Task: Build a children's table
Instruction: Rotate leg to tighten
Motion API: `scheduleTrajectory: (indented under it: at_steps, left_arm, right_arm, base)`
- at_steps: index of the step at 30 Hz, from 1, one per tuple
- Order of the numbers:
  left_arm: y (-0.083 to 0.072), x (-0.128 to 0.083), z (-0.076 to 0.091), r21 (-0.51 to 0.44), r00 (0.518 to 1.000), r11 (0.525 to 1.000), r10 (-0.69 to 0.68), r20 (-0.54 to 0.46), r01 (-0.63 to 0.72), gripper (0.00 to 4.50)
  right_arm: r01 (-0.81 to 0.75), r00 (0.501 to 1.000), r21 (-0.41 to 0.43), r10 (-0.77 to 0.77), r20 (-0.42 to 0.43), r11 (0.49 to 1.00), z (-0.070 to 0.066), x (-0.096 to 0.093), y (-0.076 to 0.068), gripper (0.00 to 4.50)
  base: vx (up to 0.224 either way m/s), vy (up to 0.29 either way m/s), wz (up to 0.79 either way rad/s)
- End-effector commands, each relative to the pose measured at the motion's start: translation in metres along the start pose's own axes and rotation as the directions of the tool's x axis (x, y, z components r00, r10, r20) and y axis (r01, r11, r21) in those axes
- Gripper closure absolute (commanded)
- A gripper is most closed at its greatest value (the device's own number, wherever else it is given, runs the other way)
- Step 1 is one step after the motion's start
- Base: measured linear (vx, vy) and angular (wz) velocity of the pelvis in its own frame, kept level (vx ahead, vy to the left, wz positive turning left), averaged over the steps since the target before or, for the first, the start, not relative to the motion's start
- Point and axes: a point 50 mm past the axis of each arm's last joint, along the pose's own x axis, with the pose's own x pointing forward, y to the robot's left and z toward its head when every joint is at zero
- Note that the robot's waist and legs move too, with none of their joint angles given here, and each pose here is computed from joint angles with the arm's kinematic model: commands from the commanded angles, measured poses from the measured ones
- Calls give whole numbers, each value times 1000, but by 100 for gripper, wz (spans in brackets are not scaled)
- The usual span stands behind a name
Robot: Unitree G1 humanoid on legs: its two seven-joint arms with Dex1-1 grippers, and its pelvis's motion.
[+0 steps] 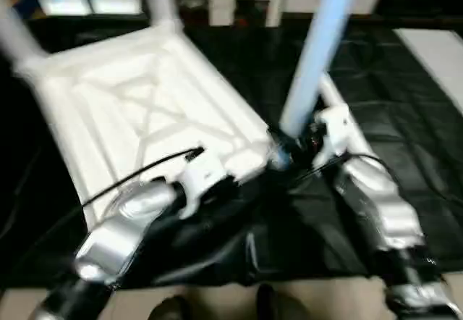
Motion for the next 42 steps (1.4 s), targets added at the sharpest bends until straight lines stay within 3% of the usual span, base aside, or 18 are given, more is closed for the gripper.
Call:
scheduleTrajectory:
  at_steps: [1,4,7,17,21,22,23,25,27,30,32,33,35,36,37,38,39,42]
  left_arm:
    - [-16,-1,-19,-73,992,992,-110,-53,106,450]
    - [-16,-7,-22,-76,991,991,-118,-56,113,450]
    - [-16,-9,-24,-67,990,990,-127,-59,123,450]
    - [-18,-9,-20,-62,990,989,-139,-35,136,450]
    - [-19,-6,-20,-71,991,990,-126,-42,123,450]
    - [-17,0,-20,-80,994,993,-91,-61,86,450]
    - [-17,1,-20,-82,994,993,-85,-63,80,450]
    - [-16,14,-16,-124,997,992,-33,-66,25,450]
    - [-12,44,-7,-210,987,970,100,-125,-124,450]
    - [-15,70,7,-257,982,952,142,-123,-169,450]
    - [-19,78,15,-253,988,957,121,-94,-141,450]
    - [-23,85,24,-226,995,969,91,-52,-101,450]
    - [-24,83,25,-210,997,975,72,-38,-78,450]
    - [-23,78,25,-186,998,981,52,-19,-54,450]
    - [-23,77,24,-185,999,981,51,-20,-53,450]
    - [-21,71,21,-187,998,981,47,-33,-53,450]
    - [-17,56,13,-135,1000,991,26,-16,-28,450]
    - [-20,30,5,-87,996,993,-79,36,82,450]
  right_arm:
    - [-86,996,-48,85,-18,995,7,-13,-1,151]
    - [-122,992,-38,121,-21,992,10,-28,-5,151]
    - [-122,992,-26,121,-19,992,9,-35,-9,185]
    - [-153,988,7,153,-24,988,2,-30,0,251]
    - [-12,999,46,13,-38,999,-6,-22,-4,254]
    - [137,989,85,-133,-61,987,-14,-15,-8,255]
    - [157,986,92,-152,-64,983,-15,-14,-9,255]
    - [316,948,161,-302,-101,935,-27,-3,-9,255]
    - [561,828,275,-531,-181,781,-45,18,-5,255]
    - [631,773,356,-595,-218,689,-54,38,4,255]
    - [619,784,350,-582,-216,703,-54,47,9,255]
    - [580,814,334,-549,-192,743,-51,59,16,255]
    - [509,860,298,-492,-136,808,-43,64,18,255]
    - [413,910,242,-408,-70,878,-32,65,20,255]
    - [402,915,234,-399,-61,885,-31,65,20,255]
    - [352,935,194,-355,-21,916,-24,62,19,255]
    - [259,962,145,-268,44,955,-11,50,13,220]
    - [134,987,123,-144,76,983,1,27,5,178]
  base:
    - [86,-30,12]
    - [90,-19,0]
    - [19,0,0]
    - [0,0,0]
    - [0,0,0]
    - [0,0,0]
    - [0,0,0]
    - [0,0,0]
    - [0,0,0]
    - [-52,7,2]
    - [0,0,0]
    - [0,0,0]
    - [0,0,0]
    - [0,0,0]
    - [0,0,0]
    - [0,0,0]
    - [0,0,0]
    - [19,-5,1]
